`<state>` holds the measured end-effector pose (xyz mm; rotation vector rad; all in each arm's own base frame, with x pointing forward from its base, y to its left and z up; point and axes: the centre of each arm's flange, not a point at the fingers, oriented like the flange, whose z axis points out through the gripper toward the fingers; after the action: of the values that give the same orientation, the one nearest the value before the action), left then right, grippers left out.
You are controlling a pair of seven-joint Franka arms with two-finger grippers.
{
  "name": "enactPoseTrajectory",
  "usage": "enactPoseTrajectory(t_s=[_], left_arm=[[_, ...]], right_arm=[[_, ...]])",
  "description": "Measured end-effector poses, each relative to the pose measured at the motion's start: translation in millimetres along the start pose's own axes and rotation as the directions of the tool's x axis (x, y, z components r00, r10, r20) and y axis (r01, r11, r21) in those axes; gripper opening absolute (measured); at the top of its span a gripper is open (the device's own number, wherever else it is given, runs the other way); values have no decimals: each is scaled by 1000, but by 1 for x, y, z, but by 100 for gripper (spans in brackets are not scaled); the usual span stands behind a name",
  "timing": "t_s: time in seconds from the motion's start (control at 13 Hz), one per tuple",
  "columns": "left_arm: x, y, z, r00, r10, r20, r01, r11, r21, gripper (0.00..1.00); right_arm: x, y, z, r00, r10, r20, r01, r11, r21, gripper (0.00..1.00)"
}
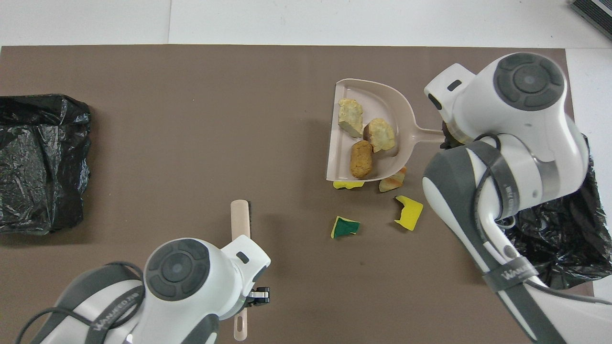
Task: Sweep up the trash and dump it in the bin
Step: 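Carry the loaded dustpan over the far bin with the right gripper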
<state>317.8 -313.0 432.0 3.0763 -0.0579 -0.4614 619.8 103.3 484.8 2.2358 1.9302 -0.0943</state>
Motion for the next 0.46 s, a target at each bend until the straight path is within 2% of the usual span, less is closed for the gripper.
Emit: enactPoseTrajectory(t_s=[0.23,0.46], left_arm=[[-2,40,41,1000,27,-10,-27,1000,12,26],[1,59,64,999,38,-18,-38,999,3,26]], right_arm=[[-69,17,2,1000,-26,7,26,1000,1,31],[-146,24,4,997,-71,18,71,997,12,31]])
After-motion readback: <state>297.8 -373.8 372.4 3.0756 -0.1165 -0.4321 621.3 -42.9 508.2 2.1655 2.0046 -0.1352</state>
